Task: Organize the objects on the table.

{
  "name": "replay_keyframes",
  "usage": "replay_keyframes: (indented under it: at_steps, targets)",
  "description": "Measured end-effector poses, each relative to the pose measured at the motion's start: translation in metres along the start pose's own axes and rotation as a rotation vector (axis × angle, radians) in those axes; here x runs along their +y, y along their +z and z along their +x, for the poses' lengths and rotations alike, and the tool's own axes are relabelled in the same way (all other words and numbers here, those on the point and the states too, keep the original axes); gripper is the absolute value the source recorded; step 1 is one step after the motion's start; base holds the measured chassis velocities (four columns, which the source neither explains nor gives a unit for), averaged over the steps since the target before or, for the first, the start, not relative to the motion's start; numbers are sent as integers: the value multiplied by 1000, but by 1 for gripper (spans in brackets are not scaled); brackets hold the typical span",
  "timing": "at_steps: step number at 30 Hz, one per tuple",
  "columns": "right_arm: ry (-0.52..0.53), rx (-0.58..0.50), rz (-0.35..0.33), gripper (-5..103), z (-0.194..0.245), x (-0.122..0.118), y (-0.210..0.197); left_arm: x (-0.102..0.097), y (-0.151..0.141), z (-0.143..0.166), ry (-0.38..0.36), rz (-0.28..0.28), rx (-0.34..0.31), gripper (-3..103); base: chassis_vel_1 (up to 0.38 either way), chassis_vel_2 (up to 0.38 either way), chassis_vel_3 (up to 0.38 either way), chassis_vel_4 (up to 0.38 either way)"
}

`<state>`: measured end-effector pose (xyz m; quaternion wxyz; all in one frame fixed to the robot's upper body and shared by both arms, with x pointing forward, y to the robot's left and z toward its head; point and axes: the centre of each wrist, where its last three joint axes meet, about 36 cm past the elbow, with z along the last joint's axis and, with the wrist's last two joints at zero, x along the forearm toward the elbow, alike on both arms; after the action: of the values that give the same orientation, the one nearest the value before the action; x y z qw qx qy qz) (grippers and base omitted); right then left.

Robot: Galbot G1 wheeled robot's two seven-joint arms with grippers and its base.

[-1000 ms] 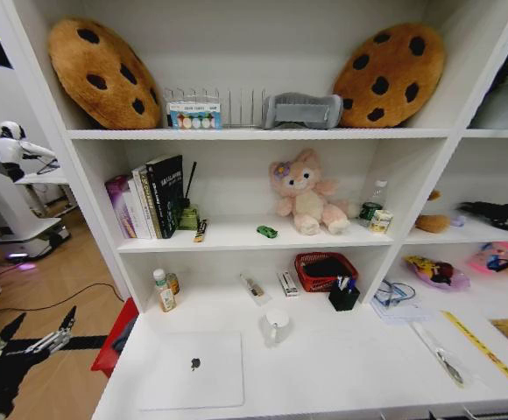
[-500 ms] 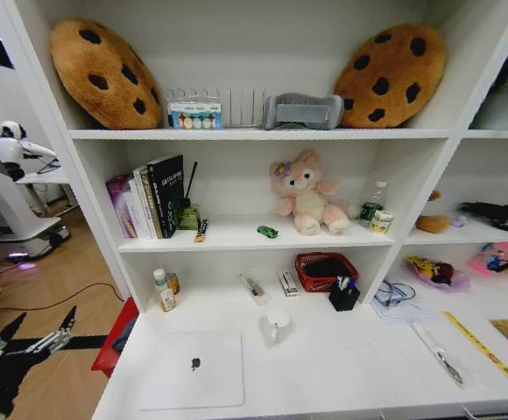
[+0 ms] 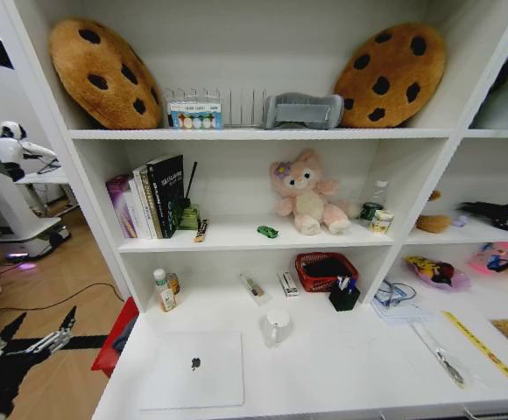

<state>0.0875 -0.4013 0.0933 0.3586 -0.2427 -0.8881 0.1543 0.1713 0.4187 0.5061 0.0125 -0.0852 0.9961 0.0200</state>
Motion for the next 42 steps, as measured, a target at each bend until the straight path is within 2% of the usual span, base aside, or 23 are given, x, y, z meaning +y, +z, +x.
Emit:
replay_keyframes:
  at_steps: [9, 42]
  targets:
    - [18, -14, 0, 30, -33, -8, -12, 0, 0, 0, 0, 0, 0, 100, 0, 0, 0, 0]
    - [10, -28, -2, 30, -38, -16, -15, 0, 0, 0, 0, 0, 0, 100, -102, -101, 103, 99]
